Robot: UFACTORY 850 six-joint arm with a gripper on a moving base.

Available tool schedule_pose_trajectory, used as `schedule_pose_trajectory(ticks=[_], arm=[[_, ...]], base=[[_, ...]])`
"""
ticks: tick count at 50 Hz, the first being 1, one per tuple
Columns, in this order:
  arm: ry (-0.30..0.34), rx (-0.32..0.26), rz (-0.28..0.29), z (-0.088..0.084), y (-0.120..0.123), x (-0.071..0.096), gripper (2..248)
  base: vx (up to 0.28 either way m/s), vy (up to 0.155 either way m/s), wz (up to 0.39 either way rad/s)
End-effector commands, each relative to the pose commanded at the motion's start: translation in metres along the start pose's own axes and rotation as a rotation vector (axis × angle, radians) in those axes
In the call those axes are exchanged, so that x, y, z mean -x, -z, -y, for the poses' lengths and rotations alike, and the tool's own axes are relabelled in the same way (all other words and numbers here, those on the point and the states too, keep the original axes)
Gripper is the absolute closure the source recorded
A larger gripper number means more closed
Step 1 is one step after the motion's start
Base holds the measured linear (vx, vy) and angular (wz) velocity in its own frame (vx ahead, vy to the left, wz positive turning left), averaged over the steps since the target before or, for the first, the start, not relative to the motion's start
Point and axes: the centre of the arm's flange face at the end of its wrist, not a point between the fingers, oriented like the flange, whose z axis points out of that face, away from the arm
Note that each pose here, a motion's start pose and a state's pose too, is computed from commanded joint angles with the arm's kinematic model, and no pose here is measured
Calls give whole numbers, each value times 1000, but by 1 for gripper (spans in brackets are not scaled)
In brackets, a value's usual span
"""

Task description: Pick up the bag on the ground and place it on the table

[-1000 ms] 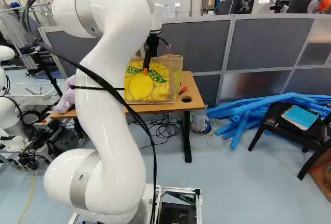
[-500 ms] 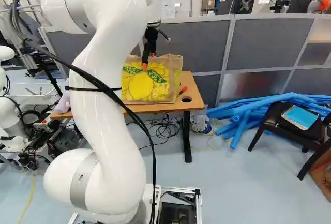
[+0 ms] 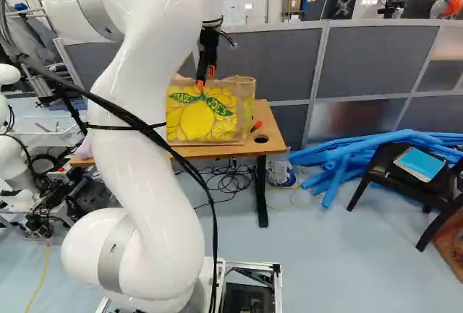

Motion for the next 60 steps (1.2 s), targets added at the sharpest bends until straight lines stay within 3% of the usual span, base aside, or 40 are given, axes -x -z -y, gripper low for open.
schedule_pose_trajectory(ticks=[25, 60], arm=[[15, 59, -2, 9, 36, -9, 3], [16, 62, -2, 10, 38, -9, 3]], base=[[0, 0, 0], [-2, -1, 14]])
